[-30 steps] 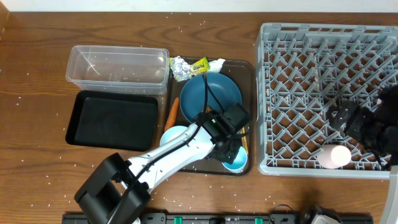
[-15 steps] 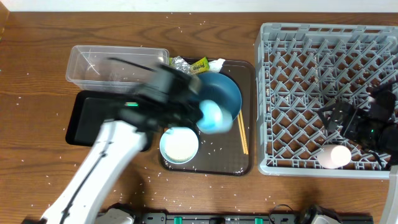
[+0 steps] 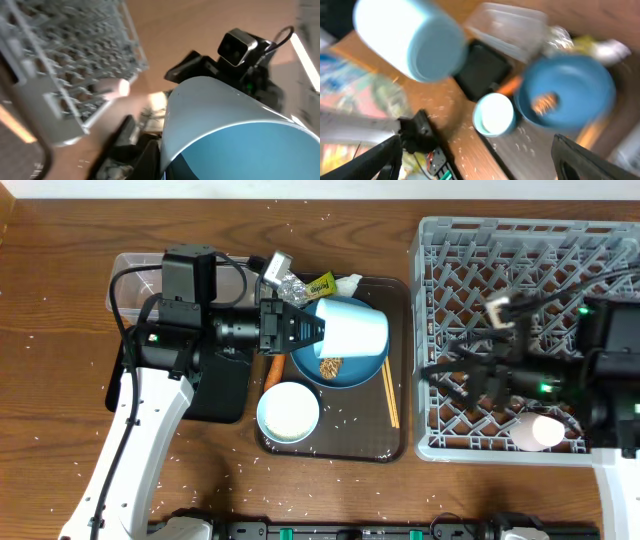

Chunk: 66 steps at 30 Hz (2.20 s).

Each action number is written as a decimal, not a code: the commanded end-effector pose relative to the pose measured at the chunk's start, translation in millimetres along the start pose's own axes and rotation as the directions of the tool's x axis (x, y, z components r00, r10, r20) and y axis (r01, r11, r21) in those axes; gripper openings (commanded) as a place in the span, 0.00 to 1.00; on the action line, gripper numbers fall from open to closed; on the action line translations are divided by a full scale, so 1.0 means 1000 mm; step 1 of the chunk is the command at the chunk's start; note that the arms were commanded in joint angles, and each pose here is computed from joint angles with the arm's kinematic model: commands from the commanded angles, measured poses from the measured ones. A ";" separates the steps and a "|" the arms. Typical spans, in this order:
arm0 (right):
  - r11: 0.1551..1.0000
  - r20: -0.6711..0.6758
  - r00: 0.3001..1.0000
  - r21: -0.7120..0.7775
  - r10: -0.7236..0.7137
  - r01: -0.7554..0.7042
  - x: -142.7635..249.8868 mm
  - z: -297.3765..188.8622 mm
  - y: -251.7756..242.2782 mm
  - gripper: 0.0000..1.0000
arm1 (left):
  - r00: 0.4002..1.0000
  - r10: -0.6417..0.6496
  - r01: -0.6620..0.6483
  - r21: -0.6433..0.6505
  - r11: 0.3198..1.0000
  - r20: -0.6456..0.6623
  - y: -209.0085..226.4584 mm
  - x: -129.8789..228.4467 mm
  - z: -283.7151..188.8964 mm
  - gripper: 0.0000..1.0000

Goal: Sort waste into correct bins and load items into the dishwasher rack
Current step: 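Hand the light-blue cup from the left gripper to the right gripper, then place the light-blue cup in the rack's front right with the right gripper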

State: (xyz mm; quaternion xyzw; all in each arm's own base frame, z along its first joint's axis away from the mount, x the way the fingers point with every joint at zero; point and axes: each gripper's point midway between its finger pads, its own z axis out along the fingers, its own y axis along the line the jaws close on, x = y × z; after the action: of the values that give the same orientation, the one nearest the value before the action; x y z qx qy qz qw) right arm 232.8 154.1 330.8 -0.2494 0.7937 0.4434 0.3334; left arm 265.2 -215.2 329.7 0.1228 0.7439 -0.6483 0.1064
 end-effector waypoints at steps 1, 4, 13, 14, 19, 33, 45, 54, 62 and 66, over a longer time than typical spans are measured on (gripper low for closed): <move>0.975 0.025 0.991 -0.176 -0.134 0.136 -0.008 0.011 0.040 0.88 | 0.998 -0.024 0.030 0.099 0.995 -0.066 -0.020 0.010 -0.001 0.06; 0.960 0.049 0.984 -0.214 -0.173 0.179 -0.018 0.018 0.052 0.89 | 0.996 -0.021 0.032 0.127 0.991 -0.085 -0.025 0.013 -0.002 0.06; 0.923 0.075 0.970 -0.297 -0.231 0.243 -0.034 0.045 0.066 0.91 | 0.991 -0.010 0.030 0.147 0.989 -0.131 -0.031 0.022 0.008 0.06; 0.923 0.066 0.971 -0.301 -0.230 0.239 -0.033 0.050 0.065 0.89 | 0.991 -0.001 0.022 0.150 0.988 -0.137 -0.032 0.024 0.010 0.06; 0.926 0.024 0.978 -0.319 -0.206 0.203 -0.028 0.066 0.060 0.80 | 0.989 0.032 -0.010 0.157 0.988 -0.142 -0.035 0.024 0.014 0.06; 0.955 0.046 0.980 -0.221 -0.192 0.197 -0.032 0.052 0.061 0.46 | 0.997 0.028 -0.025 0.048 0.999 -0.065 -0.017 0.010 0.017 0.61; 0.901 0.102 0.985 0.400 0.141 -0.171 -0.004 -0.026 -0.046 0.44 | 0.999 0.024 -0.023 0.031 0.999 -0.039 -0.013 0.005 0.012 0.95; 0.279 0.341 0.847 0.837 0.407 -0.471 0.075 -0.161 -0.138 0.42 | 0.999 0.026 -0.025 0.031 0.999 -0.038 -0.013 0.005 0.012 0.98; -0.156 0.542 0.647 0.817 0.537 -0.555 0.132 -0.225 -0.175 0.45 | 0.999 0.024 -0.023 0.032 0.999 -0.039 -0.013 0.005 0.012 0.99; -0.236 0.579 0.566 0.791 0.587 -0.564 0.150 -0.235 -0.192 0.44 | 0.999 0.024 -0.023 0.032 0.999 -0.039 -0.013 0.005 0.012 0.99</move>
State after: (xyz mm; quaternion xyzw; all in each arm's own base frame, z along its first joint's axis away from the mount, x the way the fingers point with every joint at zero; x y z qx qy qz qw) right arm 203.8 -138.1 212.3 0.3798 0.9074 -0.0475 0.1732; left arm 257.1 -229.3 333.6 0.1367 0.7381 -0.6548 0.0884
